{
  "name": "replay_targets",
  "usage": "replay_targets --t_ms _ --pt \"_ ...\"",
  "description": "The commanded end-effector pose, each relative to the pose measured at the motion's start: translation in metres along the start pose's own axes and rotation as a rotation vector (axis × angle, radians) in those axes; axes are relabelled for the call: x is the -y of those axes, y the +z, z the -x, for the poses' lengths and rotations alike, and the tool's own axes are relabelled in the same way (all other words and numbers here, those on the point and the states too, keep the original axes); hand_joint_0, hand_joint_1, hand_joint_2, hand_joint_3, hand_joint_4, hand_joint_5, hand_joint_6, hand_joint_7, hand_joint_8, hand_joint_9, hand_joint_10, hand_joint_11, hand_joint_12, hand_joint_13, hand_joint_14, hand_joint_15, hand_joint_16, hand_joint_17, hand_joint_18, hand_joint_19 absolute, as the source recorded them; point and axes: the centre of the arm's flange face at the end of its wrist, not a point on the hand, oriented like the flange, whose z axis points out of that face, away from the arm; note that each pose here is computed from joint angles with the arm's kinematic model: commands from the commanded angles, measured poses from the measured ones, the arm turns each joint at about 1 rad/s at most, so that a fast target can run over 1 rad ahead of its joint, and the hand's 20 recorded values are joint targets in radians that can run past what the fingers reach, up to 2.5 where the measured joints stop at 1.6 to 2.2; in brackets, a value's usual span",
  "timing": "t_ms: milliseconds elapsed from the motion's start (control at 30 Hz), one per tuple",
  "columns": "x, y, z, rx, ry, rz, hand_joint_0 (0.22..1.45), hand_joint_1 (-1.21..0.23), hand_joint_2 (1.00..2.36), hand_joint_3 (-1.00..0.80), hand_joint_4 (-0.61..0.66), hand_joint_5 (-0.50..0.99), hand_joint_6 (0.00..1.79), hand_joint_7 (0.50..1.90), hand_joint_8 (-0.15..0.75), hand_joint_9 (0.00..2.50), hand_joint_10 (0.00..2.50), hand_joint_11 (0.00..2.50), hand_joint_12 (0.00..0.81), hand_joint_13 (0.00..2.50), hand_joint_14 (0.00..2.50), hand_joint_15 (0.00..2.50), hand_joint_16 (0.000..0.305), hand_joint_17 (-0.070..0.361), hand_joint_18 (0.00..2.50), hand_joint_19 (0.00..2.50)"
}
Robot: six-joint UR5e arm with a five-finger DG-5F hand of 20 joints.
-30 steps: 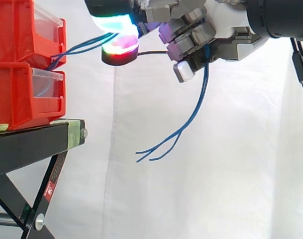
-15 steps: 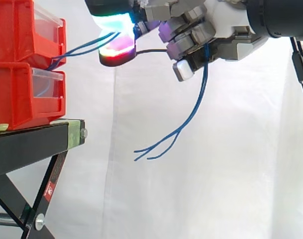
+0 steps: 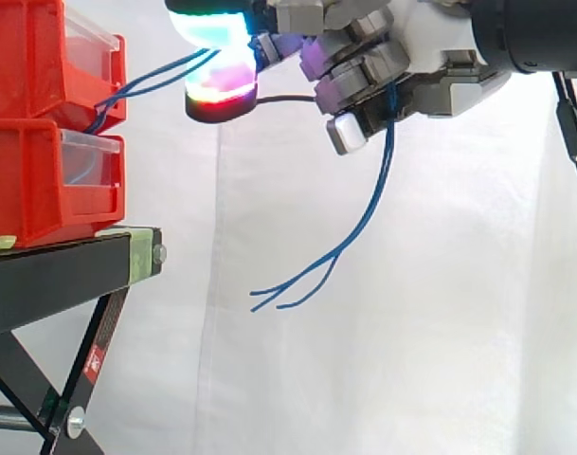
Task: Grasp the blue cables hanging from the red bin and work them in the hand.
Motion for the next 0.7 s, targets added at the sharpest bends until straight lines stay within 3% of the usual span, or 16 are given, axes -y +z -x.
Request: replay_targets --t_ms 0,100,133,267,433,667 --pt "0.0010 -0.0012 -0.0008 -0.025 -0.045 0.007 0.86 -0.62 1.01 -0.79 0.27 0.14 0.21 1.32 0.580 1.71 2.50 2.50 0.706 2.10 2.50 2.15 0.210 0.158 2.50 0.77" --pt "0.0009 -0.0015 -0.0013 -0.034 -0.052 0.012 0.81 -0.56 1.00 -0.95 0.30 0.16 0.17 1.33 0.580 1.71 2.50 2.50 0.706 2.10 2.50 2.15 0.210 0.158 2.50 0.77" --pt "0.0009 -0.0016 -0.0013 -0.035 -0.053 0.012 0.80 -0.54 1.00 -0.99 0.34 0.21 0.00 1.38 0.580 1.71 2.50 2.50 0.706 2.10 2.50 2.15 0.210 0.158 2.50 0.77" --pt "0.0008 -0.0017 -0.0016 -0.039 -0.056 0.015 0.81 -0.51 1.00 -1.00 0.40 0.21 0.01 1.23 0.580 1.71 2.50 2.50 0.706 2.10 2.50 2.15 0.210 0.158 2.50 0.77" --pt "0.0008 -0.0017 -0.0016 -0.039 -0.056 0.015 0.87 -0.55 1.01 -0.89 0.39 0.20 0.01 1.18 0.580 1.71 2.50 2.50 0.706 2.10 2.50 2.15 0.210 0.158 2.50 0.77" --pt "0.0008 -0.0017 -0.0016 -0.039 -0.054 0.015 0.96 -0.61 1.01 -0.68 0.30 0.26 0.01 1.31 0.580 1.71 2.50 2.50 0.706 2.10 2.50 2.15 0.210 0.158 2.50 0.77"
